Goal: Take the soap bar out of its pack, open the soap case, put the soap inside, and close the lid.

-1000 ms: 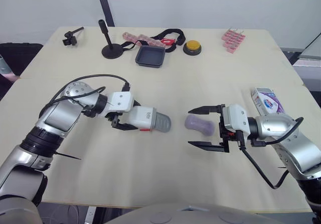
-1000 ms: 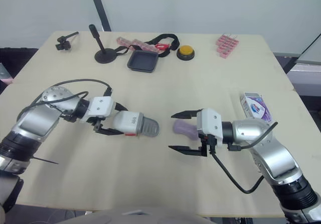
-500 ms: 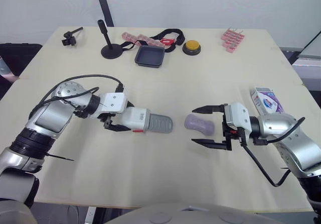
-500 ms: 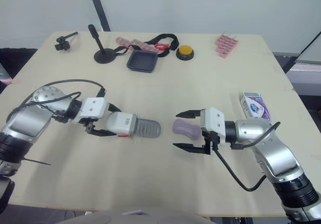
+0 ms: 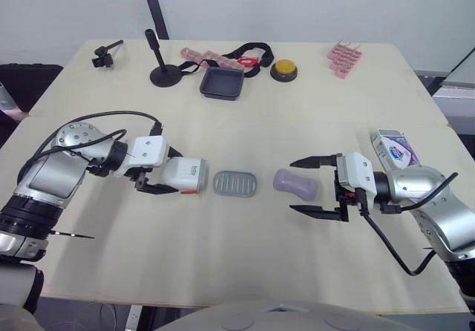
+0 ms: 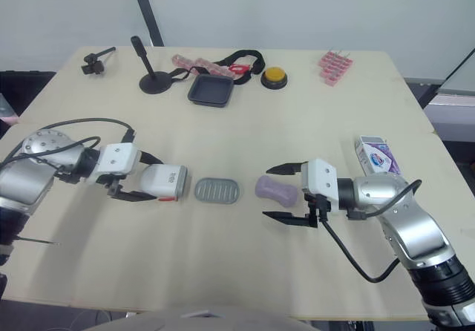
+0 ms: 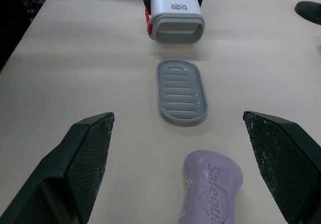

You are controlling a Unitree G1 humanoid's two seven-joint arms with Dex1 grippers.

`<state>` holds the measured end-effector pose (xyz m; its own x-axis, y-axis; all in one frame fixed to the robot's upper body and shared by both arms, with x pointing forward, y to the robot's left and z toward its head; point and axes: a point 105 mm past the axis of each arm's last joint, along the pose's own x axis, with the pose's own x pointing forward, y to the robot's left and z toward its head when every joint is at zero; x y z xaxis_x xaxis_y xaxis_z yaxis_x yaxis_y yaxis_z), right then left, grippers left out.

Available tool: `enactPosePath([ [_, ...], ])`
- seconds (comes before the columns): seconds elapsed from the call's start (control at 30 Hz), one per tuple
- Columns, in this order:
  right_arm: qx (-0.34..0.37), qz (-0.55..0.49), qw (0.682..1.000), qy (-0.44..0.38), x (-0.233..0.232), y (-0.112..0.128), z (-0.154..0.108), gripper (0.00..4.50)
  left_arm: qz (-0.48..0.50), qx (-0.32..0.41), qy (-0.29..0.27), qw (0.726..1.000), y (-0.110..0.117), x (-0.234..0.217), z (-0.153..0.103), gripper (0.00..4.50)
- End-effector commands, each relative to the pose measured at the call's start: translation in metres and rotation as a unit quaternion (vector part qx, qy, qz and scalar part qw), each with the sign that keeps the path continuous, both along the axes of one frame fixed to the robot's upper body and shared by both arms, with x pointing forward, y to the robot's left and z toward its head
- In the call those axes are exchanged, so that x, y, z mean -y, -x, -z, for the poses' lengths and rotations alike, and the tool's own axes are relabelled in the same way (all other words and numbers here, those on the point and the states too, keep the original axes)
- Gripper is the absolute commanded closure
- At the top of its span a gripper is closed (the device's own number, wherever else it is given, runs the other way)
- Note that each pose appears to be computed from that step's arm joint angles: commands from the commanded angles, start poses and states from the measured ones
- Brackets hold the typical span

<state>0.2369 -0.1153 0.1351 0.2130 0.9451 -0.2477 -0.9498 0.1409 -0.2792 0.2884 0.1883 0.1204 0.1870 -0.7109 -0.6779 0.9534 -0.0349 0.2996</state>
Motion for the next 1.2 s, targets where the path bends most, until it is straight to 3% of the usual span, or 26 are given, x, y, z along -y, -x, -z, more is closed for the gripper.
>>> enactPosePath([
  [0.03,0.021,-0.006,1.000,-0.003,-0.001,0.000,-0.007,0.05,-0.017,0.025,0.002,1.000,-0.003,-0.011,-0.011,1.05],
  [0.37,0.022,-0.010,1.000,-0.003,-0.005,-0.002,-0.006,0.05,-0.037,0.005,0.002,0.999,0.002,-0.022,0.005,1.05],
  [0.43,0.023,-0.010,1.000,-0.003,-0.005,-0.003,-0.007,0.00,-0.035,0.000,-0.016,0.999,0.003,-0.027,0.011,0.01],
  [0.77,0.023,-0.008,1.000,-0.003,-0.003,-0.005,-0.003,0.00,-0.039,0.002,-0.010,0.999,0.000,-0.031,0.014,0.01],
  [1.2,0.022,-0.009,1.000,0.000,-0.003,-0.004,-0.005,0.00,-0.034,0.025,0.066,0.997,0.005,-0.013,-0.036,0.01],
])
